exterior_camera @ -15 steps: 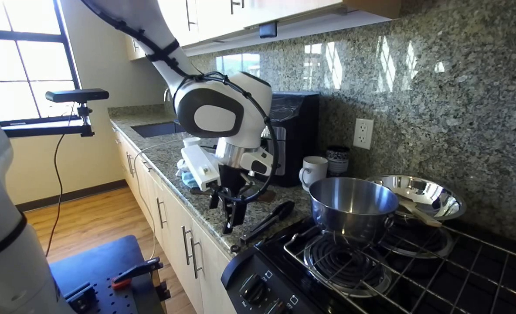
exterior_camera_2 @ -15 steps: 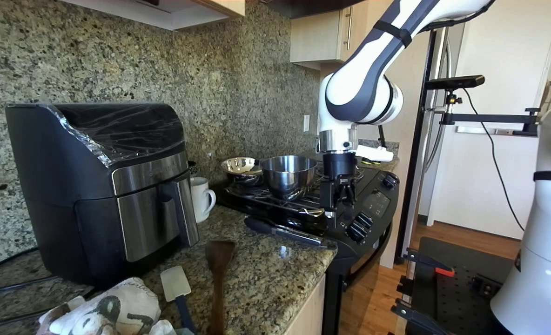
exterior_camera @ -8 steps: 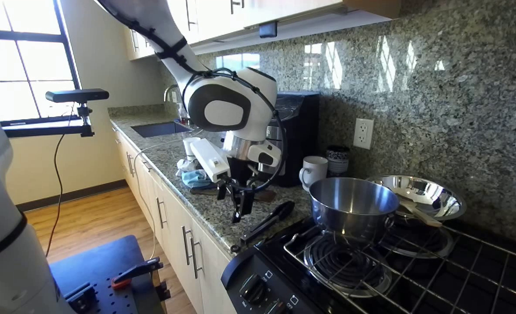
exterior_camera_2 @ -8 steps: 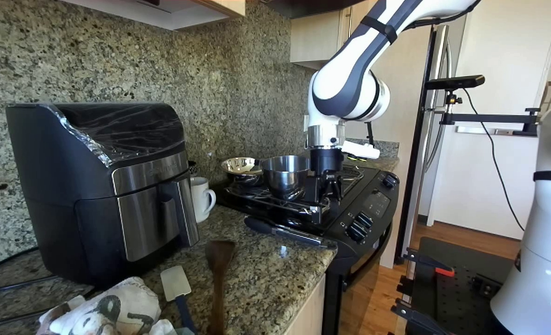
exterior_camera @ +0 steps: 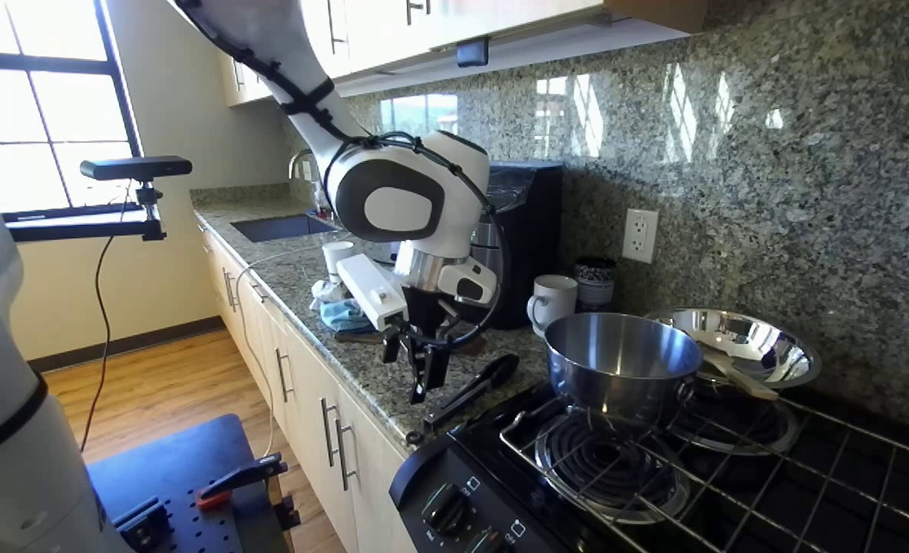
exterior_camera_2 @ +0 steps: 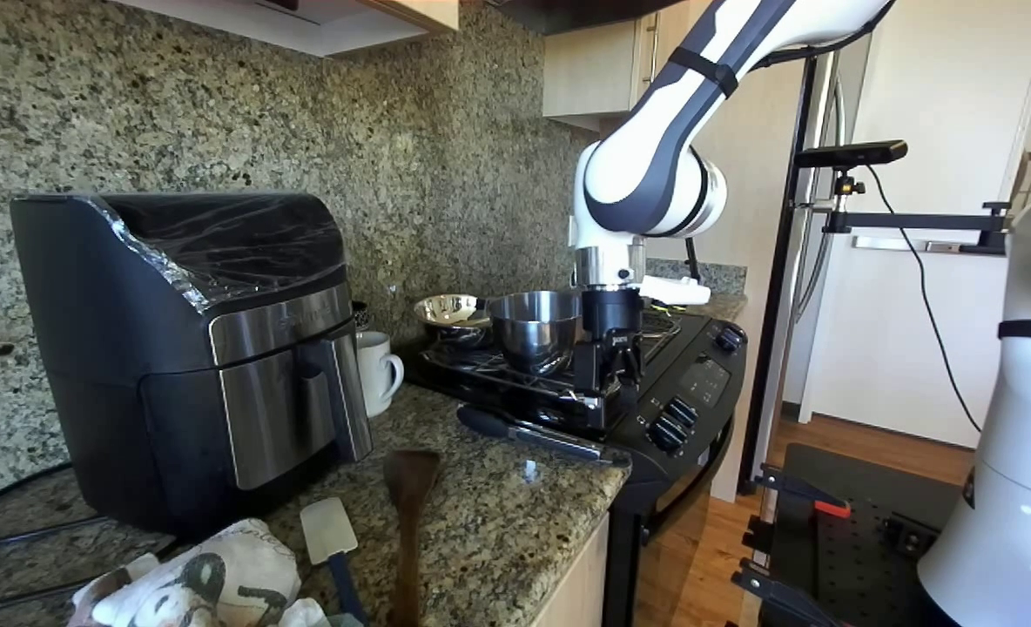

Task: Move the cooking tweezers on the counter to the left

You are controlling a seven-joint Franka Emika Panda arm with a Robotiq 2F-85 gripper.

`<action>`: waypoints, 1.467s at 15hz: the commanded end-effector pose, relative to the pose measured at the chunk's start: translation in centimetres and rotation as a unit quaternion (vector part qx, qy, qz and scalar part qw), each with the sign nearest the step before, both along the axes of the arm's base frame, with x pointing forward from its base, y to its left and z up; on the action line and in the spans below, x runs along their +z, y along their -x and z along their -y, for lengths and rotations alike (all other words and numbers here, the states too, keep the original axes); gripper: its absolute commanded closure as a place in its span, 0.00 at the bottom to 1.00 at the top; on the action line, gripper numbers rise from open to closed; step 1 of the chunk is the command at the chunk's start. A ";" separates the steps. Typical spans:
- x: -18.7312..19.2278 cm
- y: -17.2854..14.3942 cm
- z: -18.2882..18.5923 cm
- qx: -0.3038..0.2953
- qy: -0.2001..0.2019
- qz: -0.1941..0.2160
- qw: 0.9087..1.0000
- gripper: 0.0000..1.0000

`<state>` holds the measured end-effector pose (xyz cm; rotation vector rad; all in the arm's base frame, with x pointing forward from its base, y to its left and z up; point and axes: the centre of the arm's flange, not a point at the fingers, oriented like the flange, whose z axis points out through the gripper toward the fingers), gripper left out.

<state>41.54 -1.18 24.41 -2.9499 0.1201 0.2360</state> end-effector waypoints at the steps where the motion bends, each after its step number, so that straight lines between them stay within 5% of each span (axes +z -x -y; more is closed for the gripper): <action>1: -1.1 -1.0 0.0 0.002 0.032 0.014 0.999 0.00; 12: -8.2 -4.5 0.0 0.033 0.079 0.052 0.995 0.00; 22: -8.3 -6.1 -2.4 0.062 0.084 0.077 0.992 0.00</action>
